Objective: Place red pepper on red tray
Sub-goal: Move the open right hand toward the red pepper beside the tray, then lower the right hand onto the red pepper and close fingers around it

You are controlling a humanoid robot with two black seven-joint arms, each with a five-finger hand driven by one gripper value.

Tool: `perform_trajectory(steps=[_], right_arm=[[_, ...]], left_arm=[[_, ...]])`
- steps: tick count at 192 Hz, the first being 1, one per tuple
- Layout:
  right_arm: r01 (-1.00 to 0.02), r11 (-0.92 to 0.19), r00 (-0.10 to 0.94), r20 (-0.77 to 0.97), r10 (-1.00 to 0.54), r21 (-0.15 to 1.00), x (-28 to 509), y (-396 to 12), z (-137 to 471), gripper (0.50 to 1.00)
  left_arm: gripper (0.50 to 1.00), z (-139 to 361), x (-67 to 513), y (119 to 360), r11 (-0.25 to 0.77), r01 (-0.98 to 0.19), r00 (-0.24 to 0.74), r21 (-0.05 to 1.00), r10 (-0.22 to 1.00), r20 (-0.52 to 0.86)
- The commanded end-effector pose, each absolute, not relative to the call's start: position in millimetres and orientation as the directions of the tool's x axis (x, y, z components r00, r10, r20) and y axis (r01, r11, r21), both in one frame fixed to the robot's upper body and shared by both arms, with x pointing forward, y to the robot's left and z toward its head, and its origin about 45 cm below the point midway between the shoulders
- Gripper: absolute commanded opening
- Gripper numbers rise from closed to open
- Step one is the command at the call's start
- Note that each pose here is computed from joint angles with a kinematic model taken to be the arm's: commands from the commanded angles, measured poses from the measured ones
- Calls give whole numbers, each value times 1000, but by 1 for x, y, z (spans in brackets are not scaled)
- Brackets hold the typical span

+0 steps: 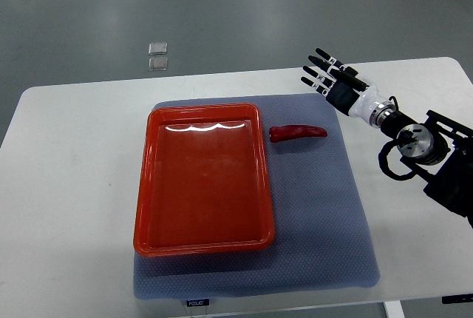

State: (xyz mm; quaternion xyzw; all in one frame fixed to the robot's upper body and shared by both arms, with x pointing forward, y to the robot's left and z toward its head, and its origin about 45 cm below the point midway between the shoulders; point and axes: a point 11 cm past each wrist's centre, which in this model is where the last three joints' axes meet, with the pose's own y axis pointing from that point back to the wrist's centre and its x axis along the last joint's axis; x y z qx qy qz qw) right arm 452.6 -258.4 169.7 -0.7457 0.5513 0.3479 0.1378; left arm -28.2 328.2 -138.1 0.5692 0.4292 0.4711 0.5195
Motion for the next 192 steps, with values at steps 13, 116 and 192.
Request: perform_trajectory(steps=[13,116,192], right_arm=[[-926,-336,140,-667,-732,174,454,-261,171,913],[-896,-418,393,-175,-903,148,463,-269,200,911],[-730,-550,683,450,-575,405,461,-239,195,911]], left_arm=[[1000,-138,-28,327,-88,-1,188,996,978,87],[1000,-138,-27,332,-106,-4,190,994,976,105],[1000,-138,-27,332,-108,-4,190,994,976,107]])
